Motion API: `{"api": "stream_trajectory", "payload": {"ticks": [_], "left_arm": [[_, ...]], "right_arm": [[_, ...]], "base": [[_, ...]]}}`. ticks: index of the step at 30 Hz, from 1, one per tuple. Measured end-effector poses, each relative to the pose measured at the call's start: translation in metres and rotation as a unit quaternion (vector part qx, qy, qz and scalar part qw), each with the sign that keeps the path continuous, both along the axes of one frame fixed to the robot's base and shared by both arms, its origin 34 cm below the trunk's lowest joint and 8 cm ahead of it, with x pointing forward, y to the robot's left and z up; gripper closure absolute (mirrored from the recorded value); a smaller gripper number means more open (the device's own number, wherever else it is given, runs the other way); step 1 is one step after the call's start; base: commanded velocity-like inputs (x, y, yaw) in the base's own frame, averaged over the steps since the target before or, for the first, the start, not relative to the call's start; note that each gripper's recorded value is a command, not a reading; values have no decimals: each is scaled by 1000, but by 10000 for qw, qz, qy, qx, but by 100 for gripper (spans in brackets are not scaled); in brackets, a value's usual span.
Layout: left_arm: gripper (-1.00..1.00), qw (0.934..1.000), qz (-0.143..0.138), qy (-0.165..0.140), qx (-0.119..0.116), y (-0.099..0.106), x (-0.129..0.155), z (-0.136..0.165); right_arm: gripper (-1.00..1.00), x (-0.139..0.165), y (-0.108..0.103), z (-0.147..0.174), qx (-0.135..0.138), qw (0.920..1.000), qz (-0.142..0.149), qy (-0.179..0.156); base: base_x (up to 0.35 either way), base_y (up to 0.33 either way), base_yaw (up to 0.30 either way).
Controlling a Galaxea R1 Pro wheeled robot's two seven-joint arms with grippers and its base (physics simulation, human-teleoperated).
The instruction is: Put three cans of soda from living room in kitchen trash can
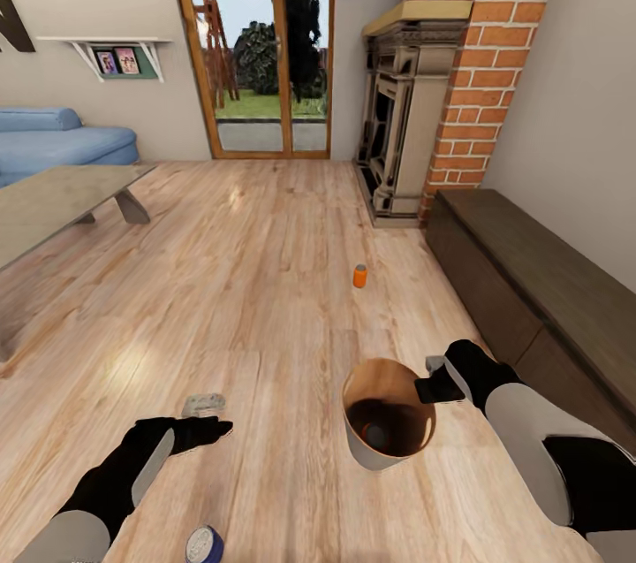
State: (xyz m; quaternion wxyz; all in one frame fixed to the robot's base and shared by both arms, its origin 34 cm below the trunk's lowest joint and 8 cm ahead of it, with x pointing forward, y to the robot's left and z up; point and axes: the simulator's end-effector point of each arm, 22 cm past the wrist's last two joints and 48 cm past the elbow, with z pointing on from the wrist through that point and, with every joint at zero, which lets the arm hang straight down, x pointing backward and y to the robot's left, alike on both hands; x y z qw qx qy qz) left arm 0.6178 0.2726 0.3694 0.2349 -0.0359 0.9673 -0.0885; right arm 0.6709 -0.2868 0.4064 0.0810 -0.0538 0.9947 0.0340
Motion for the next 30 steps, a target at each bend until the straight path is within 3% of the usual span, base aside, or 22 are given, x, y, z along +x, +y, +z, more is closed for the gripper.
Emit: {"api": "stream_trajectory", "payload": {"ticks": [5, 8, 14, 18, 20, 24, 30], "left_arm": [[-100, 9990, 321, 53, 290, 21, -1, -3], [-100, 9961, 541, 273, 646, 44, -15, -16], [-100, 9922, 643, 705, 803, 55, -46, -41], [-100, 9914, 650, 790, 814, 58, -52, -46], [-100, 9914, 645, 803, 808, 58, -53, -47], [-100, 9916, 612, 813, 798, 55, -54, -48], [-100, 9915, 580, 818, 830, 53, -55, -49]], "right_arm": [[100, 0, 0, 0, -19, 10000, 8, -3], [100, 0, 2, 0, 6, 10000, 2, -1], [100, -4, 1, 0, -20, 9999, -16, 101], [100, -13, -9, 12, -114, 9982, -181, 557], [100, 5, -17, 34, -235, 9982, -212, 508], [100, 56, -31, 87, -89, 9989, -453, -23], [100, 78, -54, 117, -213, 9980, -563, -179]], "base": [[109, -55, 0], [23, -12, 0], [7, -3, 0], [1, 0, 0], [0, 0, 0], [0, 0, 0], [0, 0, 0]]}}
